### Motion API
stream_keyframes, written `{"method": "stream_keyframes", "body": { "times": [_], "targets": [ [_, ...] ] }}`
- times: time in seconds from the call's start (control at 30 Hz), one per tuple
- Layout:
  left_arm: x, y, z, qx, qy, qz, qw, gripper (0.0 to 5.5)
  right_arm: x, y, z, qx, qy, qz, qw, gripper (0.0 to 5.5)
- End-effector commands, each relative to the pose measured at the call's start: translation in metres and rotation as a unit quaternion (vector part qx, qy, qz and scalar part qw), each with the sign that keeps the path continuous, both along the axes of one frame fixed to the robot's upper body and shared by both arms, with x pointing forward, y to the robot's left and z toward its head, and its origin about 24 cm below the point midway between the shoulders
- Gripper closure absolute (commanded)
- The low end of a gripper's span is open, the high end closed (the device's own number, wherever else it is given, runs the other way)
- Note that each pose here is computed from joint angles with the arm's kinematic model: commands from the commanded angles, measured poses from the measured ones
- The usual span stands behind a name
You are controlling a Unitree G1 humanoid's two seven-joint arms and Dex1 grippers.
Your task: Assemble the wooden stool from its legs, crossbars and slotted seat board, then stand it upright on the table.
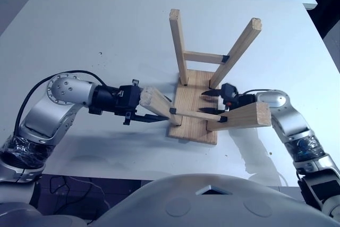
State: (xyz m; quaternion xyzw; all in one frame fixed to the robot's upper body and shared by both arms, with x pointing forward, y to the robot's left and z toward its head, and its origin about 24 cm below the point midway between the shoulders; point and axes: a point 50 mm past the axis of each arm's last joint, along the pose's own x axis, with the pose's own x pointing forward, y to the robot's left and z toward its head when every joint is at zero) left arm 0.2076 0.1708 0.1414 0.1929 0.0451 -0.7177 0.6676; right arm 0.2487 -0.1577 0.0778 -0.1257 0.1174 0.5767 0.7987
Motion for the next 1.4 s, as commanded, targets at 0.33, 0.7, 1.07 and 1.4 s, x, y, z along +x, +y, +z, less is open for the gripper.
{"method": "stream_keyframes", "body": {
  "times": [0.33, 0.7, 1.07, 1.4],
  "targets": [
    [0.015, -0.008, -0.042, 0.11, 0.056, 0.19, 0.974, 3.46, -0.023, 0.041, 0.222, 0.2, -0.38, -0.138, 0.892, 2.51],
    [0.02, -0.009, -0.042, 0.124, 0.055, 0.207, 0.969, 3.46, -0.041, 0.071, 0.168, 0.205, -0.277, -0.232, 0.909, 2.51],
    [0.029, -0.013, -0.039, 0.143, 0.049, 0.178, 0.972, 3.46, -0.051, 0.079, -0.002, 0.042, -0.033, -0.246, 0.968, 2.51],
    [0.026, -0.004, -0.047, 0.15, 0.06, 0.21, 0.964, 3.46, -0.035, 0.018, 0.202, 0.421, -0.246, -0.235, 0.841, 2.51]
  ]
}}
